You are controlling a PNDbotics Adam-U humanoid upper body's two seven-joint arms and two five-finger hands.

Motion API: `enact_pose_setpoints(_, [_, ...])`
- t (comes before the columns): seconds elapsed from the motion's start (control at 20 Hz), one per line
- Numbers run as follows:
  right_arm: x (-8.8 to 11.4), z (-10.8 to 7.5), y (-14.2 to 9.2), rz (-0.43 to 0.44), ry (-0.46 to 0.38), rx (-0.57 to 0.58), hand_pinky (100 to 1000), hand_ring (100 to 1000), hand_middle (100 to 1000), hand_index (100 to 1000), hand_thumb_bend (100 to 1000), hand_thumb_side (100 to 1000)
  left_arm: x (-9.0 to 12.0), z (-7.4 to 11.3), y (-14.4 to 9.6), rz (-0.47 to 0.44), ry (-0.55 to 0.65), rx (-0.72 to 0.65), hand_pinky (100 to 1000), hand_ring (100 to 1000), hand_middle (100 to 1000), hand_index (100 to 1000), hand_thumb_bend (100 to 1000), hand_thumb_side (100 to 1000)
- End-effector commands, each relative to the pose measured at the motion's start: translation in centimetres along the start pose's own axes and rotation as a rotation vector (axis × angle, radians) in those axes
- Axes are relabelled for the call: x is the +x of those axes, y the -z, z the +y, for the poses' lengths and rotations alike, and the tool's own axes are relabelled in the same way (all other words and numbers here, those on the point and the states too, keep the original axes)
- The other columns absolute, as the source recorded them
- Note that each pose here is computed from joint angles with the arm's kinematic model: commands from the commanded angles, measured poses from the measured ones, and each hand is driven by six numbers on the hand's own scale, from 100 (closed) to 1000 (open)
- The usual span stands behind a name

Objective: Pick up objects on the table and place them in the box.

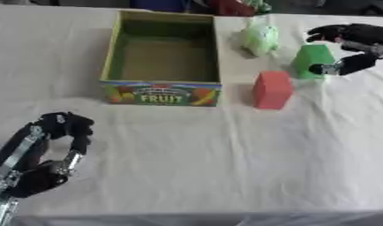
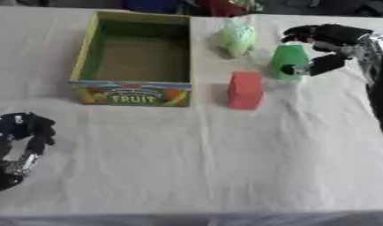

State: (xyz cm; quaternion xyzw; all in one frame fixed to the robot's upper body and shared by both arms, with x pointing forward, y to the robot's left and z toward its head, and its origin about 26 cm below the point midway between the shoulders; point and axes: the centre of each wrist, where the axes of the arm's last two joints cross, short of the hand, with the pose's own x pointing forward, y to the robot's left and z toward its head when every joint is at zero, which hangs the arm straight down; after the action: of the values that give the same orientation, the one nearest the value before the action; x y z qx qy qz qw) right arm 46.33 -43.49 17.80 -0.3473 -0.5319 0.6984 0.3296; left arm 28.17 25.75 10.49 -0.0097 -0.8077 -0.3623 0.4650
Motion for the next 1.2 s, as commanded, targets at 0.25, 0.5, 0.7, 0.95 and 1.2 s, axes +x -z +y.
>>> enact_pose_setpoints(0.25, [-1.8,-1.6,-2.1,0.085,-0.010,-0.029,886,1000,979,1000,454,1000,0.7,0.7,0.4,-0.027,0.029,-0.014,589,533,551,738,100,399])
enact_pose_setpoints(0.5, [-2.1,-1.7,-2.4,0.106,0.000,-0.058,882,999,973,1000,446,848,0.7,0.7,0.5,-0.029,0.030,-0.017,589,533,551,738,100,398])
enact_pose_setpoints(0.7, [-2.2,-2.0,-2.6,0.120,0.001,-0.092,879,996,969,1000,446,811,0.7,0.7,0.5,-0.031,0.033,-0.018,589,533,551,738,100,397])
enact_pose_setpoints(0.95, [-2.4,-1.8,-2.8,0.140,0.006,-0.099,865,976,955,1000,445,801,0.7,0.7,0.6,-0.032,0.033,-0.020,590,533,551,737,100,398])
enact_pose_setpoints(1.2, [-2.4,-1.4,-2.9,0.150,0.008,-0.086,858,967,945,1000,444,734,0.7,0.7,0.5,-0.031,0.035,-0.019,590,533,551,737,100,397])
